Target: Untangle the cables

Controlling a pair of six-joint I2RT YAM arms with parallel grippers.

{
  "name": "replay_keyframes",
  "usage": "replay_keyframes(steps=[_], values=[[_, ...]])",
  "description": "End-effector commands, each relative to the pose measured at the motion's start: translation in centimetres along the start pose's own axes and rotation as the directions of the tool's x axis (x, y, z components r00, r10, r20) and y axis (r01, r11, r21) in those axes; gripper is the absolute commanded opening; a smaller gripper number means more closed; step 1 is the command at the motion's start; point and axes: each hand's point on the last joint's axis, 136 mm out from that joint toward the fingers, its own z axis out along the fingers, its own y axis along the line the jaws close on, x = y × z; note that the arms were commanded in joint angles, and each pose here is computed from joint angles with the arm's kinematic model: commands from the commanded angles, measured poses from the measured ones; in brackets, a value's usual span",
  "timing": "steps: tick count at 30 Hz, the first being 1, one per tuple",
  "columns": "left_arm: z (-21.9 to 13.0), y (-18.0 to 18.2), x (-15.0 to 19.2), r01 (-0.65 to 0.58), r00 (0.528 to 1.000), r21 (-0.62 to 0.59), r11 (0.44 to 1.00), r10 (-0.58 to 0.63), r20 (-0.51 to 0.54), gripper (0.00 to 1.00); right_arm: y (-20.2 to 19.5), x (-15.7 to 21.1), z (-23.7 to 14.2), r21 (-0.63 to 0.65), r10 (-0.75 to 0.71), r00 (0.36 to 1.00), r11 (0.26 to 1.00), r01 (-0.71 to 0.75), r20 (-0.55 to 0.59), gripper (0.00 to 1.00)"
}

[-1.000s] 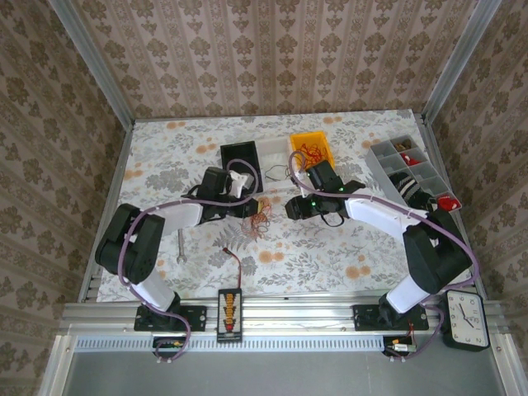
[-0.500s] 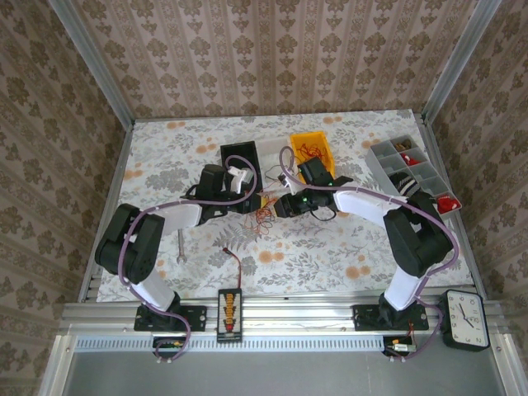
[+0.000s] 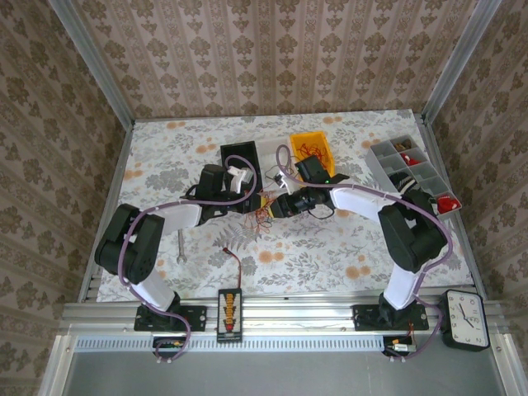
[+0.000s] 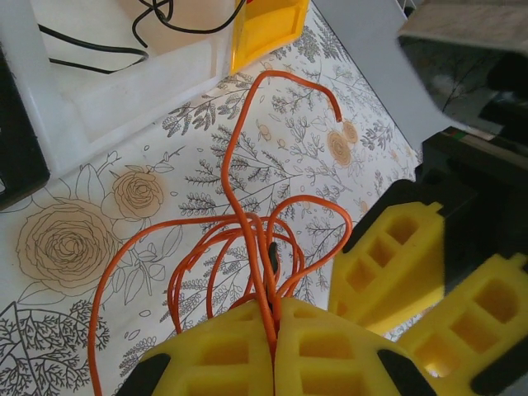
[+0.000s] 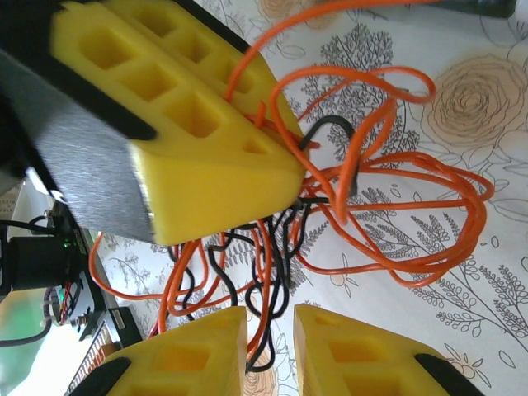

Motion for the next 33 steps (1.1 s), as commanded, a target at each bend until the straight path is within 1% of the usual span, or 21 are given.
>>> replay_keyframes(steps=[1,9,12,13,19,20,22,25,27,29,33], values=[[-0.6,-0.8,-0.8,-0.023,0.999,0.012,1.000,0.022,0.035,0.00,0.6,0.7,0.5,-0.041,-0.005,0.999,0.999,0.003,-0.048,0.24],[-0.7,-0.9,-0.9,-0.027,0.999,0.010,1.000,0.027,0.045,0.00,0.9,0.4,1.1,-0.074,-0.005,0.998,0.997,0.001,-0.060,0.28],[-0.9,-0.7,-0.8,-0.025,0.998,-0.008,1.000,0.026,0.051,0.00,0.2,-0.2,0.5,-0.042,0.011,0.999,0.999,-0.013,-0.030,0.29],[-1.5,0.3,-1.2,-0.009,0.997,-0.033,0.999,0.011,0.071,0.00,-0.1,-0.4,0.2,-0.038,0.020,1.000,0.999,-0.020,-0.011,0.29],[-3.0,1.0,-1.7,-0.018,0.991,-0.101,0.995,0.031,0.128,0.00,-1.2,-1.6,-3.3,-0.021,0.058,0.994,0.998,-0.056,0.097,0.31],[-3.3,0.9,-1.8,-0.023,0.990,-0.105,0.994,0.037,0.137,0.00,-1.1,-1.6,-3.7,-0.025,0.059,0.993,0.998,-0.056,0.105,0.31],[-3.8,1.2,-2.5,-0.032,0.983,-0.152,0.988,0.058,0.172,0.00,-0.6,-1.8,-4.2,-0.047,0.056,0.992,0.998,-0.051,0.113,0.31],[-4.3,1.5,-3.8,-0.039,0.966,-0.195,0.980,0.087,0.244,0.00,0.4,-2.2,-4.3,-0.102,0.066,0.992,0.993,-0.055,0.110,0.31],[-4.5,1.6,-4.7,-0.032,0.950,-0.195,0.980,0.091,0.300,0.00,0.7,-2.5,-4.1,-0.125,0.073,0.991,0.990,-0.059,0.112,0.31],[-4.2,1.3,-5.4,-0.027,0.937,-0.166,0.986,0.083,0.339,0.00,0.8,-2.8,-3.9,-0.145,0.084,0.990,0.987,-0.068,0.112,0.31],[-3.3,0.6,-6.2,-0.032,0.929,-0.130,0.991,0.077,0.362,0.00,1.0,-3.9,-3.7,-0.178,0.098,0.987,0.981,-0.075,0.129,0.31]])
